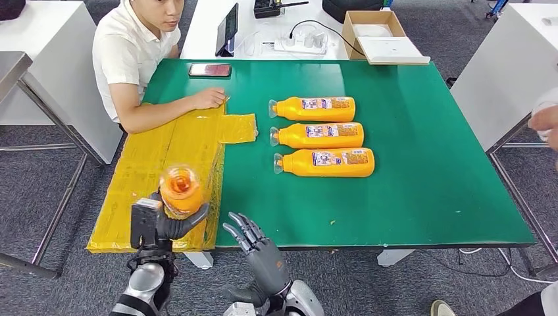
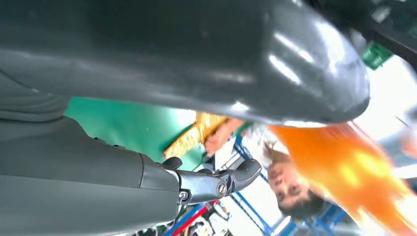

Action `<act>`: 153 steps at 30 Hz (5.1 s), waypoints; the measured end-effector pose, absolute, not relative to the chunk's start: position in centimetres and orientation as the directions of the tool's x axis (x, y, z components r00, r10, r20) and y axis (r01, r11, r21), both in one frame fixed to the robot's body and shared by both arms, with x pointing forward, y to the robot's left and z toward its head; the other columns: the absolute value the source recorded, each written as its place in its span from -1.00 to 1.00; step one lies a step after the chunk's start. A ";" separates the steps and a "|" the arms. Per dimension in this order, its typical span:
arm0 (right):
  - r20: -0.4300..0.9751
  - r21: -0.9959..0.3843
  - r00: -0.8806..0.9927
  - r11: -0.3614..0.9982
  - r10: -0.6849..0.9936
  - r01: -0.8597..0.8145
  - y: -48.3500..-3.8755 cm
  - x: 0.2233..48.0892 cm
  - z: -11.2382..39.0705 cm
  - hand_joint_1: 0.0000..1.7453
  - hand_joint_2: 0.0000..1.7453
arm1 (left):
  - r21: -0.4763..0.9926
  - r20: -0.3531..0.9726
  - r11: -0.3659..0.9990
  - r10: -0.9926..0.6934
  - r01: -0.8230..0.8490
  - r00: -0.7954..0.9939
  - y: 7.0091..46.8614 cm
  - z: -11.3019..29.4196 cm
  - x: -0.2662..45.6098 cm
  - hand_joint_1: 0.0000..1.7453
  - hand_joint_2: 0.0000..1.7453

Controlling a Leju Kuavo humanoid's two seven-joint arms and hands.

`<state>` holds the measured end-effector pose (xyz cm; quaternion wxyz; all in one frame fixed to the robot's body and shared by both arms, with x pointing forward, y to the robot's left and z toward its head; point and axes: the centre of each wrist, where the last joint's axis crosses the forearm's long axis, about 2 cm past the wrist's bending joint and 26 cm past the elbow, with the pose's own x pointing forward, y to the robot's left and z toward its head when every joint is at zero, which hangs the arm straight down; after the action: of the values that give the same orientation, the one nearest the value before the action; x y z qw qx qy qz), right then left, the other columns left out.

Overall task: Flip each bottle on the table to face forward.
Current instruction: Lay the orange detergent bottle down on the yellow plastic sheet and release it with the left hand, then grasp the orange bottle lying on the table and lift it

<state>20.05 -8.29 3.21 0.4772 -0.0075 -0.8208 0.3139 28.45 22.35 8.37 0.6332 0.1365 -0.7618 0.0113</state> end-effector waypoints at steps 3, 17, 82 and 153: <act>0.797 -0.479 -0.527 0.842 0.297 -0.250 -8.7 20.0 4.0 -1.00 -1.00 | 0.360 0.914 0.896 -0.395 -0.260 -0.095 26.0 7.8 29.7 1.00 1.00; 0.847 -0.342 -0.490 0.918 0.209 -0.201 -9.9 20.1 5.7 -1.00 -1.00 | 0.969 0.245 0.248 -0.939 -0.016 0.241 37.9 11.9 38.8 1.00 1.00; 0.896 -0.284 -0.412 0.929 0.168 -0.238 -9.7 20.3 3.7 -1.00 -1.00 | 0.850 0.336 0.347 -0.937 0.395 0.099 36.4 9.0 38.4 0.56 1.00; 0.643 -0.663 -0.547 0.747 0.535 -0.049 -13.7 20.6 2.2 -1.00 1.00 | 0.128 0.731 0.992 -0.084 0.014 -0.678 17.8 14.3 27.0 -1.00 1.00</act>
<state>20.58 -13.74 2.16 0.4519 -0.1486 -0.8180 0.3234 26.98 17.85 14.29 0.4010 0.0191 -0.9138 -0.0615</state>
